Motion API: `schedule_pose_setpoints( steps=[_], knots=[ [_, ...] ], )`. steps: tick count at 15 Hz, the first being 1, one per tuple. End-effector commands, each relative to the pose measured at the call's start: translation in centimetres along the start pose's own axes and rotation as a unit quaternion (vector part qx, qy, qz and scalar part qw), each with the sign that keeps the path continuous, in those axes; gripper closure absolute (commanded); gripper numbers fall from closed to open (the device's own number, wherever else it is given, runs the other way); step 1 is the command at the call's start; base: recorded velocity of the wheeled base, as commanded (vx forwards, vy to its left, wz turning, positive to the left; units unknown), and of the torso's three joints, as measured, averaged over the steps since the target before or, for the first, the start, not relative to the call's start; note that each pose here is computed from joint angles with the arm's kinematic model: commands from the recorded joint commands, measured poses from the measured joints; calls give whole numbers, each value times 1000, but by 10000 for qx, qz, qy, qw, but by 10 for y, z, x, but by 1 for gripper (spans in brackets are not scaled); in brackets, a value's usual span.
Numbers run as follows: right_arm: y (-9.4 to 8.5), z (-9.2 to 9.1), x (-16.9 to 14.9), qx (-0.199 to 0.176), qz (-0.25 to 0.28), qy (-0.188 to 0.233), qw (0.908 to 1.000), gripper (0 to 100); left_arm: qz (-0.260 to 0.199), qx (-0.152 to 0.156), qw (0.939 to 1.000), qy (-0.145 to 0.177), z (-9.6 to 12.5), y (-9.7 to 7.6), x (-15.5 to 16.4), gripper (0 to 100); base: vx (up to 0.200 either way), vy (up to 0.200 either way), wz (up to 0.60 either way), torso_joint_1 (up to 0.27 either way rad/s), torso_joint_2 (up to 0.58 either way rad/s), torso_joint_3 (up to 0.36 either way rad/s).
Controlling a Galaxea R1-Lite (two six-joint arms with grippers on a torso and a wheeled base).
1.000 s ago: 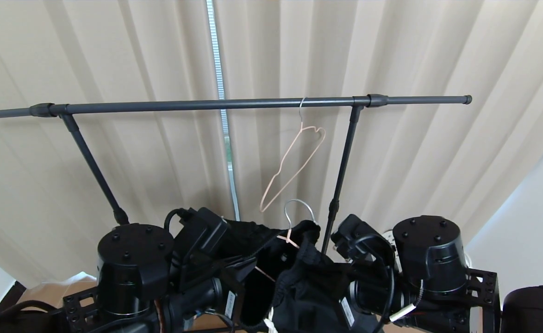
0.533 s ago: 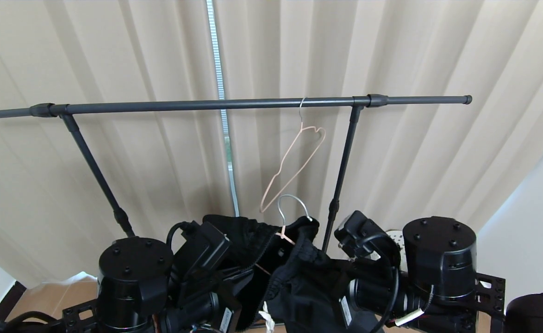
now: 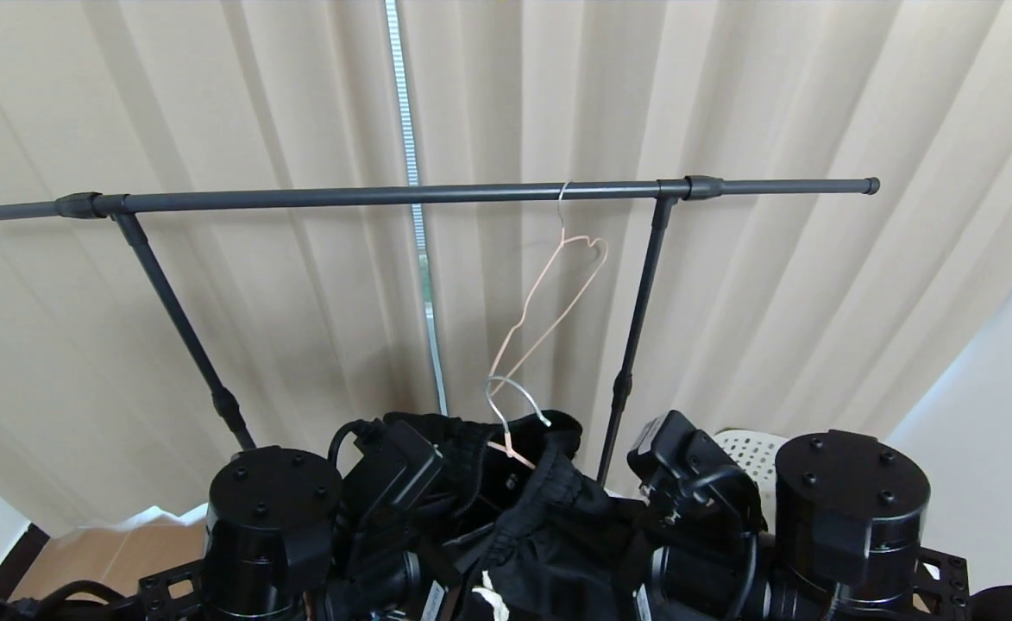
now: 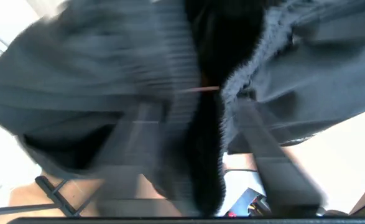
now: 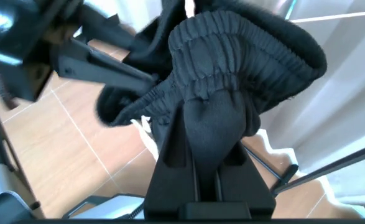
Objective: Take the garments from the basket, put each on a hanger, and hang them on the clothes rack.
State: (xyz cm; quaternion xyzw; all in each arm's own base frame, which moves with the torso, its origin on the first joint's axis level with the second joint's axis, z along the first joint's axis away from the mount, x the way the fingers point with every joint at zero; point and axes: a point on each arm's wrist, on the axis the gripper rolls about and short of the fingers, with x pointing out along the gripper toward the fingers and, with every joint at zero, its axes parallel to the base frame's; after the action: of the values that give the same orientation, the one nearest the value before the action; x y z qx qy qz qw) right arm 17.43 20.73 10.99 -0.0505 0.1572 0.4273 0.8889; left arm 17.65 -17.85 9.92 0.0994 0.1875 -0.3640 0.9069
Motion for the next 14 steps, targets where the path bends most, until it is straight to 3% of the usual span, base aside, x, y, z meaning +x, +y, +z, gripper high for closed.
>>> schedule_pose_setpoints(
  steps=[1, 5, 6, 10, 14],
  knots=[
    [4, -1, -2, -21, 79, 17, 10000, 100, 18, -25, 10000, -18, 3, 0, 6, 0, 0, 0, 0, 0, 0, 0],
    [8, -1, -3, -41, 144, 20, 9999, 100, 79, -225, 9993, -303, 7, -4, 16, 0, 0, 0, 0, 0, 0, 0],
    [8, -1, -3, -41, 145, -3, 9999, 100, 44, -238, 9987, -457, 7, -7, 19, 0, 0, 0, 0, 0, 0, 0],
    [6, 0, -4, -33, 153, -157, 9998, 100, -3, -162, 9982, -573, 5, -8, 5, 0, 0, 0, 0, 0, 0, 0],
    [-8, 0, -6, 52, 236, -143, 9996, 100, 73, 384, 9974, -606, 1, -3, -15, 0, 0, 0, 0, 0, 0, 0]
  ],
)
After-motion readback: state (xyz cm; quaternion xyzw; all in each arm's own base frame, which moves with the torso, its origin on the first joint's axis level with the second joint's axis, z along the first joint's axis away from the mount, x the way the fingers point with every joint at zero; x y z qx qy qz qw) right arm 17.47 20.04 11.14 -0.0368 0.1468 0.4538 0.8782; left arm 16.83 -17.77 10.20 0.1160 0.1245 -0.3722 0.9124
